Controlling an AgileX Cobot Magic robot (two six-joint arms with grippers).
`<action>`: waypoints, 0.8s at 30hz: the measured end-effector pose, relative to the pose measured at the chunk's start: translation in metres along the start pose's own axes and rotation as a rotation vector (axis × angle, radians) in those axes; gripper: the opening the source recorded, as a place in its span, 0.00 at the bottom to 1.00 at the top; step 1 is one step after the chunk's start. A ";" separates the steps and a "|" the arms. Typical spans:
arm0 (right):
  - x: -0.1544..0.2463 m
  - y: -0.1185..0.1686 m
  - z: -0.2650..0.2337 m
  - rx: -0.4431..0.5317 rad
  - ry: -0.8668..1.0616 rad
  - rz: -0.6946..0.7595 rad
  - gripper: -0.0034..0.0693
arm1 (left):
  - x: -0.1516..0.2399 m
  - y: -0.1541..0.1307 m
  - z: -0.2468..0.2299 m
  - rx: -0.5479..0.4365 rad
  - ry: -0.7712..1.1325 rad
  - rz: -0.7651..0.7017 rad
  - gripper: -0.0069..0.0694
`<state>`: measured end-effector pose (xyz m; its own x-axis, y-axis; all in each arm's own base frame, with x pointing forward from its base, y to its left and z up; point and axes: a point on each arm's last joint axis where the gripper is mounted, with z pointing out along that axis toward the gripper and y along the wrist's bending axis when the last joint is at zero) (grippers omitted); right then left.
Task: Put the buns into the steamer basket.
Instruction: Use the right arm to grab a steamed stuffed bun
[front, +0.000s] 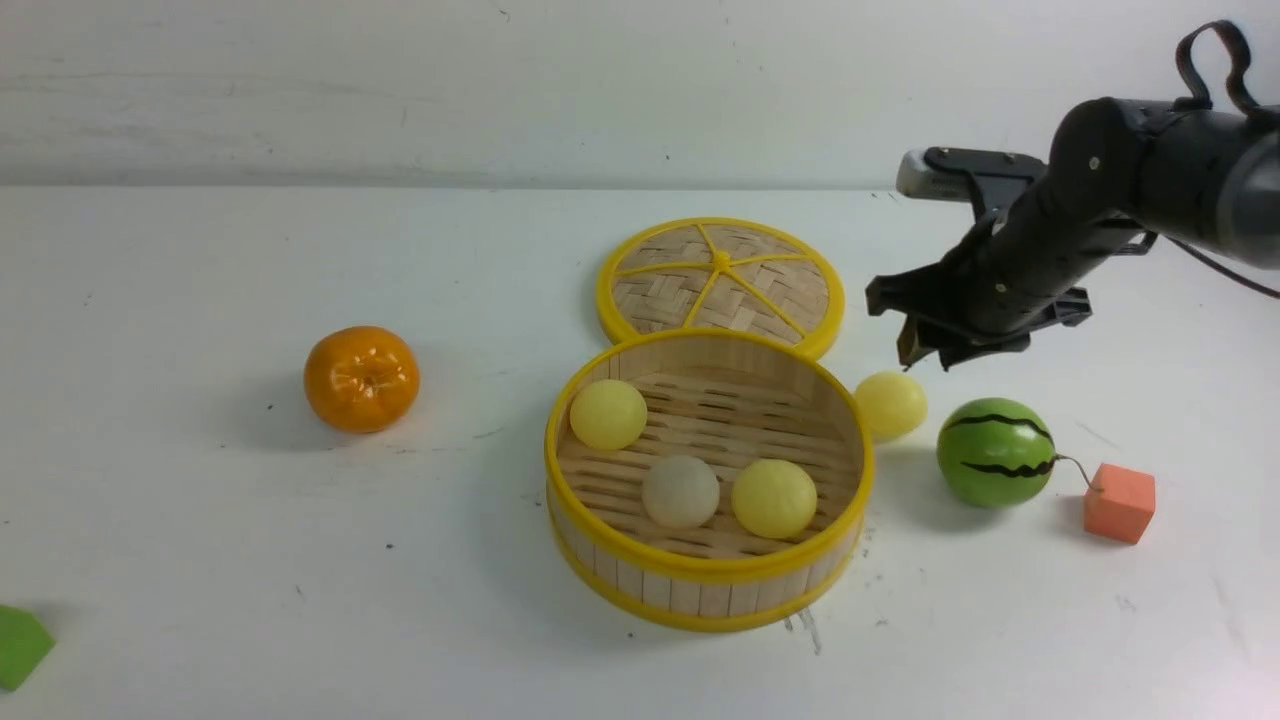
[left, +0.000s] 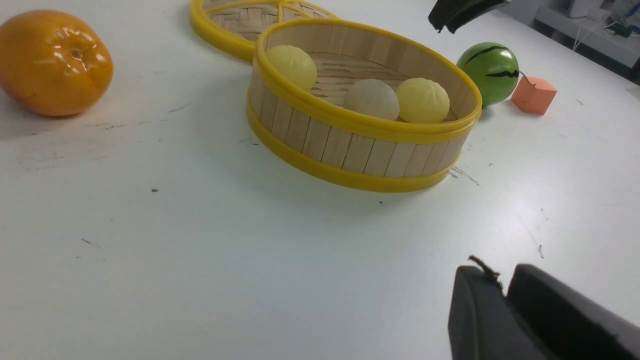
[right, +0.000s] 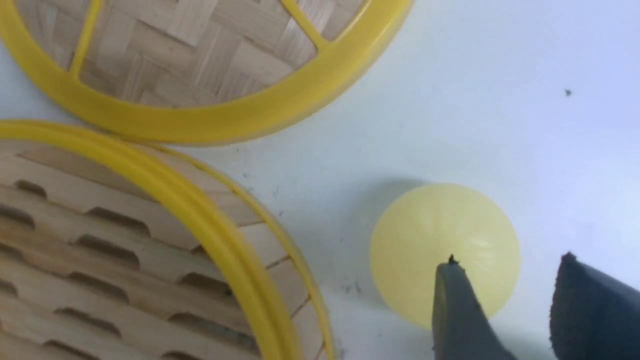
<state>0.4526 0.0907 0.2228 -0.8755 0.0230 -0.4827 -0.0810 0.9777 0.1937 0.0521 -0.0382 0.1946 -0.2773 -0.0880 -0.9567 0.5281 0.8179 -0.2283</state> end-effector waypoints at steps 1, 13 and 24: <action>-0.001 -0.001 0.007 0.000 0.009 0.003 0.42 | 0.000 0.000 0.000 0.000 0.000 0.000 0.20; 0.001 -0.001 0.024 -0.027 0.035 0.013 0.42 | 0.000 0.000 0.000 0.000 0.000 0.000 0.21; 0.000 0.000 0.028 -0.048 0.020 -0.025 0.42 | 0.000 0.000 0.000 0.000 0.000 0.001 0.22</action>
<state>0.4657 0.0965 0.1993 -0.8820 -0.0062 -0.4711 -0.1258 0.9667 0.2229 0.0521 -0.0382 0.1946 -0.2769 -0.0874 -0.9569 0.5283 0.8180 -0.2276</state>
